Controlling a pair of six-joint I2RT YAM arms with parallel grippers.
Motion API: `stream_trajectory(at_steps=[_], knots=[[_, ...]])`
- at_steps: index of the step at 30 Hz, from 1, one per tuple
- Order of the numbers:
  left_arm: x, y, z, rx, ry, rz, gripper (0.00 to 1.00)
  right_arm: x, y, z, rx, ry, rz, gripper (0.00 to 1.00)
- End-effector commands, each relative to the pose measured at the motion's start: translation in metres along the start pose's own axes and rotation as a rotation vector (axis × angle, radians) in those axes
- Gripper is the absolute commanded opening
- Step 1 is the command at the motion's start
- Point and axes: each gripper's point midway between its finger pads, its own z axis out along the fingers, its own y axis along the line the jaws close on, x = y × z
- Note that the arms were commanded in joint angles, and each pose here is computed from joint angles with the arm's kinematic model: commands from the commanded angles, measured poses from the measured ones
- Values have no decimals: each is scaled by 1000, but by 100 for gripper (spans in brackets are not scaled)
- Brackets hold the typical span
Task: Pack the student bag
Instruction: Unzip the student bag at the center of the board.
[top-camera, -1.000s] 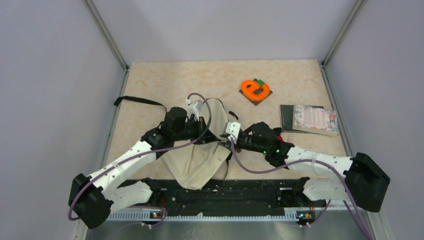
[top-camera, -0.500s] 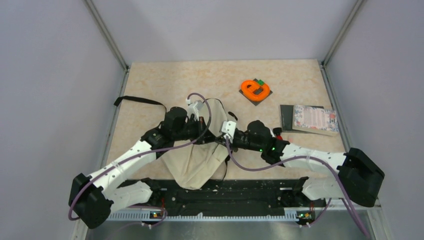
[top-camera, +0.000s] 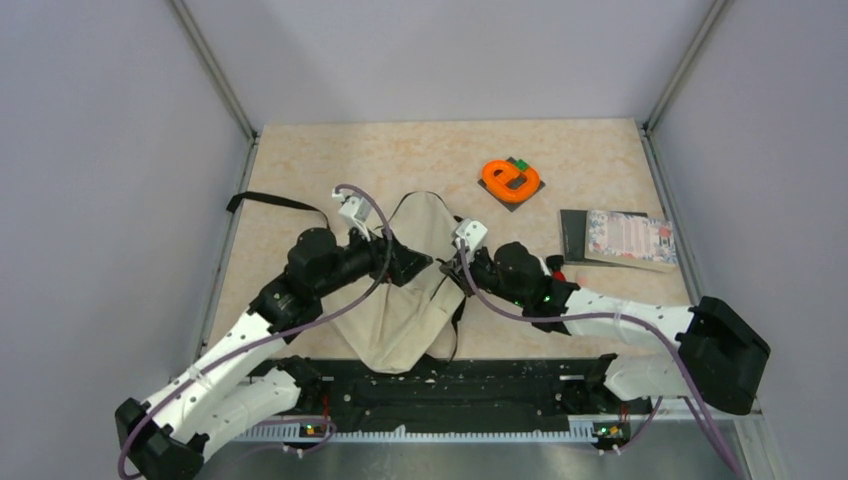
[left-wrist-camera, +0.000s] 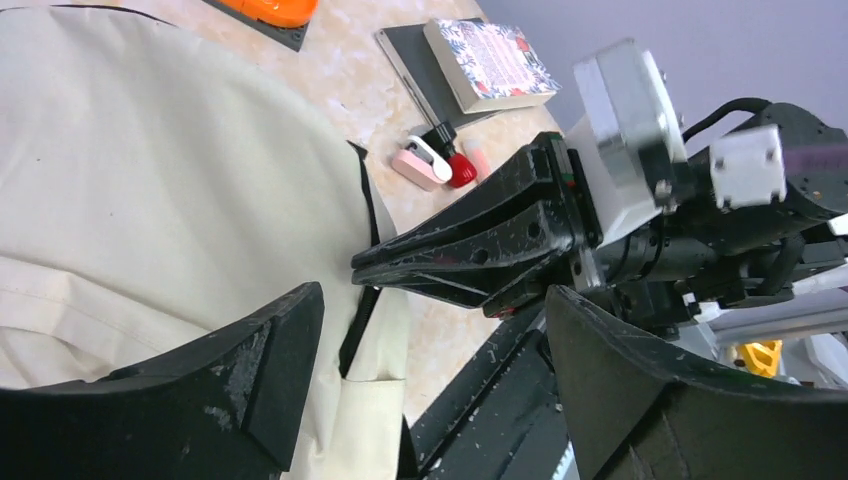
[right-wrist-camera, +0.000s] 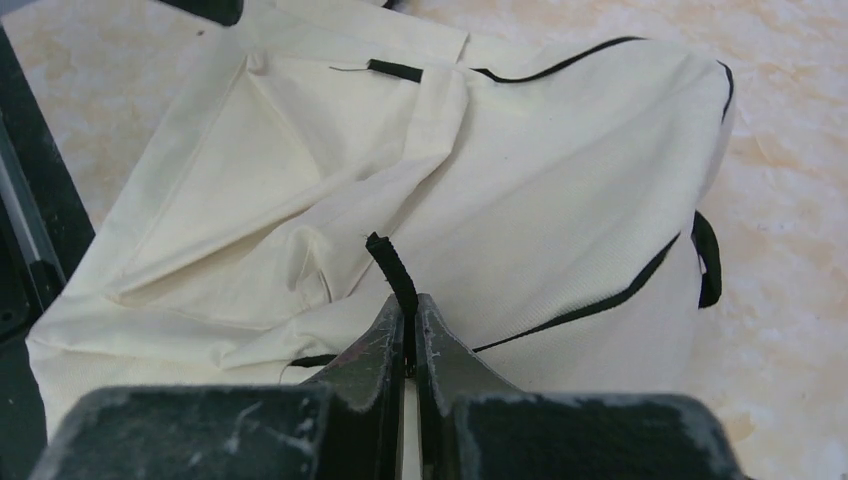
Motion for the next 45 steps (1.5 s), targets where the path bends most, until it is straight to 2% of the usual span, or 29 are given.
stream_trajectory(at_steps=[1, 4, 7, 16, 27, 31, 42, 45], knots=[[18, 24, 11, -47, 4, 24, 86, -28, -8, -5, 89, -97, 175, 0], [43, 34, 19, -27, 68, 20, 86, -29, -15, -9, 150, -106, 283, 0], [51, 41, 29, -13, 45, -5, 86, -27, -23, -14, 207, -115, 349, 0], [51, 47, 55, 13, 27, -37, 85, -21, -25, -21, 226, -88, 356, 0], [68, 43, 82, 96, 128, -59, 79, -19, -29, -29, 256, -79, 358, 0], [76, 52, 88, 62, 153, -81, 74, -18, -29, -30, 255, -76, 360, 0], [82, 45, 97, 116, 183, -125, 50, -14, -30, -31, 268, -62, 356, 0], [84, 46, 96, 115, 189, -127, 46, -15, -31, -32, 269, -64, 361, 0]])
